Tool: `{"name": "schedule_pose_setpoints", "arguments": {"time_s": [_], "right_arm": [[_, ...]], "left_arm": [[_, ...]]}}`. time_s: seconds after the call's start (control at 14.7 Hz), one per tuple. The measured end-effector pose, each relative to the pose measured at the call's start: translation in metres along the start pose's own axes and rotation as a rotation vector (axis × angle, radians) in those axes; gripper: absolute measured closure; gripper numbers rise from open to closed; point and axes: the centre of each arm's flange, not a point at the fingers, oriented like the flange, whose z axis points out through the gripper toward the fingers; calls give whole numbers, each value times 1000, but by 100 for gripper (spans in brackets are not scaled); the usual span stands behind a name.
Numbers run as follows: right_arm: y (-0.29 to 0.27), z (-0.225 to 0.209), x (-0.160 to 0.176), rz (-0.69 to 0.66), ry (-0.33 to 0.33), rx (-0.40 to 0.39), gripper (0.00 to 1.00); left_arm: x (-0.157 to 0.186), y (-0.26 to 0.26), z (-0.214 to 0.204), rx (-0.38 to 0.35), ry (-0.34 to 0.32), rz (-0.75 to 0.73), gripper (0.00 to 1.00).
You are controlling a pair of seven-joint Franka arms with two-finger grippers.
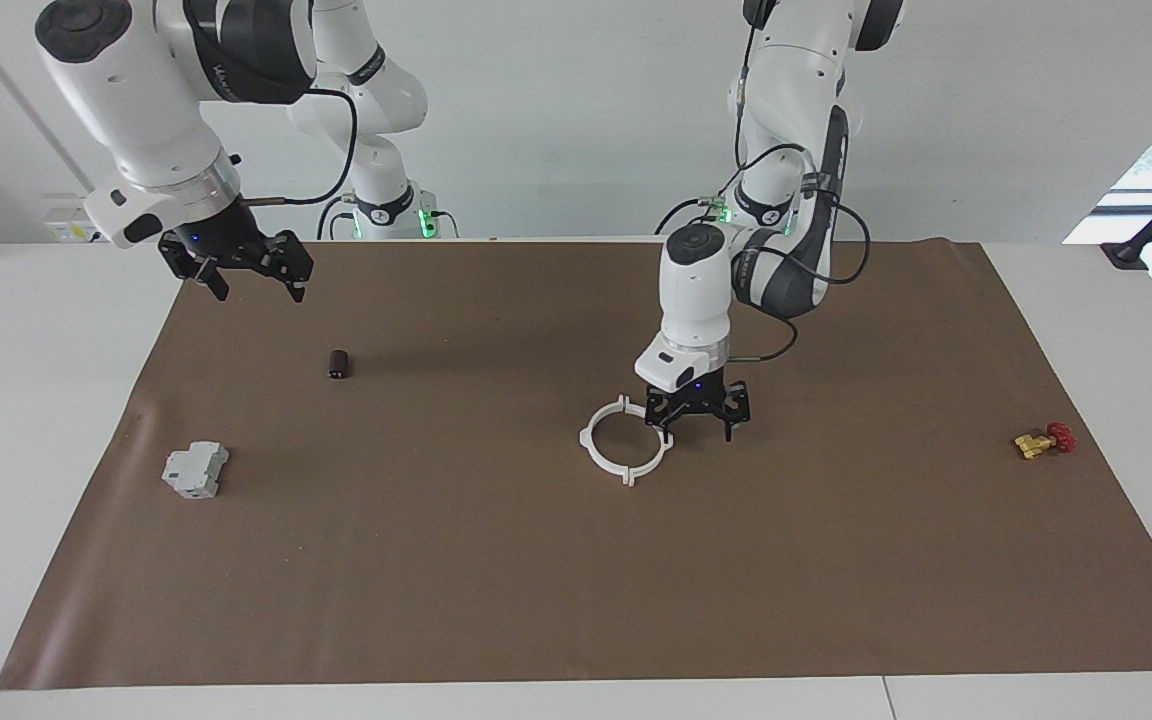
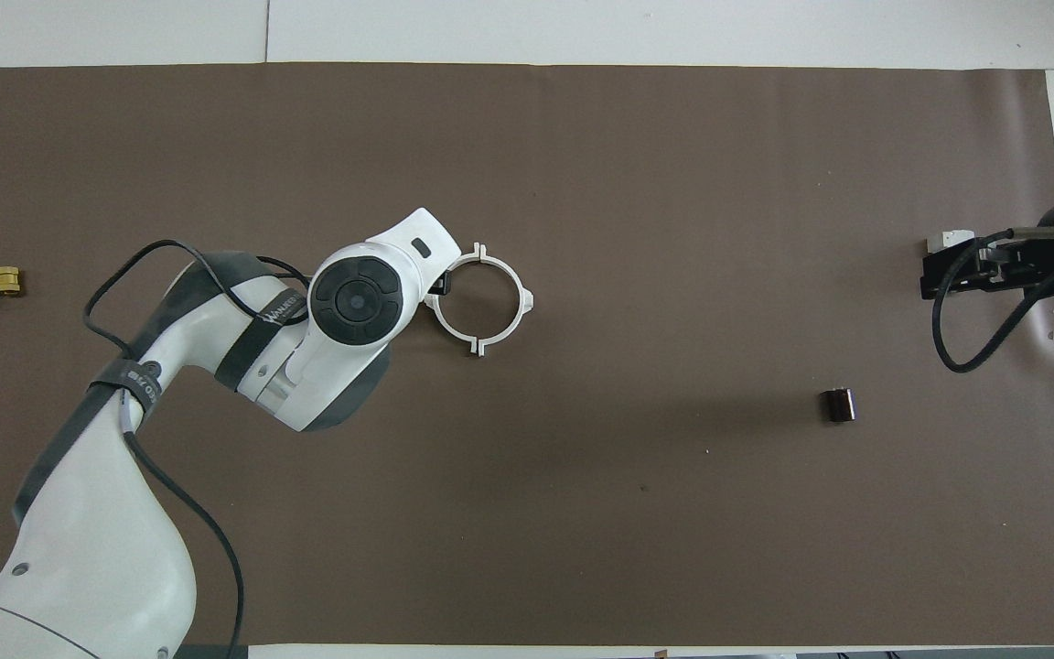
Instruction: Assemble drain pipe with both arms
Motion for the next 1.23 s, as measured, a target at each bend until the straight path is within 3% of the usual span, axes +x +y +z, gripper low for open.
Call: {"name": "schedule_pose_setpoints", "arguments": {"time_s": [0.34, 0.68, 1.23], "right_arm": [[0, -6, -5, 0, -4, 1, 0], [-1, -16, -8, -4, -2, 1, 0], [11, -21, -8, 18, 3, 3, 0]], "left_arm": [[17, -83, -29, -81, -123, -6, 0], [28, -198, -67, -64, -201, -16, 0], [4, -325, -135, -109, -250, -131, 0]]}}
